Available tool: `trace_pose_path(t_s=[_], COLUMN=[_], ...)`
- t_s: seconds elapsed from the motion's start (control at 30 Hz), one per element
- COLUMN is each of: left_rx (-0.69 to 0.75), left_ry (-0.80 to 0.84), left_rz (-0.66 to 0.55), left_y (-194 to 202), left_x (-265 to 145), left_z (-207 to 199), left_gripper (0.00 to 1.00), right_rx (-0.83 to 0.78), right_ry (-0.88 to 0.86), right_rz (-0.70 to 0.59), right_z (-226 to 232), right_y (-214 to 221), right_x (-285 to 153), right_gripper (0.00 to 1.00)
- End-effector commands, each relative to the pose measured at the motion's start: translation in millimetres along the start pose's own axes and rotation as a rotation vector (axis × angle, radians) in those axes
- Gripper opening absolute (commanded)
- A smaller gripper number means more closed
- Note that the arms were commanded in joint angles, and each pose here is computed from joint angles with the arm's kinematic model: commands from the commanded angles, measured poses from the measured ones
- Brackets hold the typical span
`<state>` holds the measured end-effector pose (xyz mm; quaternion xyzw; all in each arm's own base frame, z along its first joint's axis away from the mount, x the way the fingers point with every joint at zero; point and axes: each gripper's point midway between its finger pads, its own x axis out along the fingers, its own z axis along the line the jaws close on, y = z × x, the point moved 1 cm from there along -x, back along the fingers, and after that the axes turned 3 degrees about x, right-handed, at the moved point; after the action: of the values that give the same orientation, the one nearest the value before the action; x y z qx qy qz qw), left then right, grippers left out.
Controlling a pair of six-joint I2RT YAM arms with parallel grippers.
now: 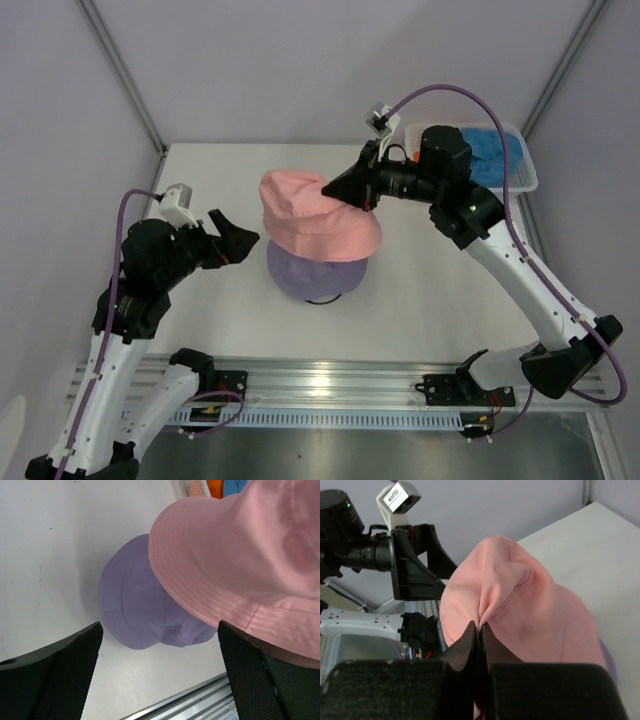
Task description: Stack the hats
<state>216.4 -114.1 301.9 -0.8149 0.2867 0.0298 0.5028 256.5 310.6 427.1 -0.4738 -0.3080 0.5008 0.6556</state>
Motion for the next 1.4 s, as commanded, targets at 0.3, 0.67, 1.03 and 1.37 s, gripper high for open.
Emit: trace_pose_path(t_s=[0.3, 0.67, 1.03, 1.37], left_rx=[-0.014, -0.030, -0.050, -0.128], left_ry=[-0.038, -0.028, -0.044, -0.069], left_rz=[-0.036, 0.013, 0.043, 0.056], left_y=[3, 16, 25, 29], left_x=[-15, -2, 11, 27], left_z=[7, 11, 18, 24], left_gripper=[0.99, 1.00, 1.00, 1.00], right_rx=[-0.100, -0.152, -0.122, 0.032], right_ry=[-0.134, -0.088, -0.004, 0.359], right_rz=[0.038, 0.145, 0.255, 0.114], right_z=[39, 8, -27, -64], right_y=[32, 83, 115, 97], right_x=[5, 13, 11, -35], right_gripper=[0.00, 0.00, 0.18, 1.00])
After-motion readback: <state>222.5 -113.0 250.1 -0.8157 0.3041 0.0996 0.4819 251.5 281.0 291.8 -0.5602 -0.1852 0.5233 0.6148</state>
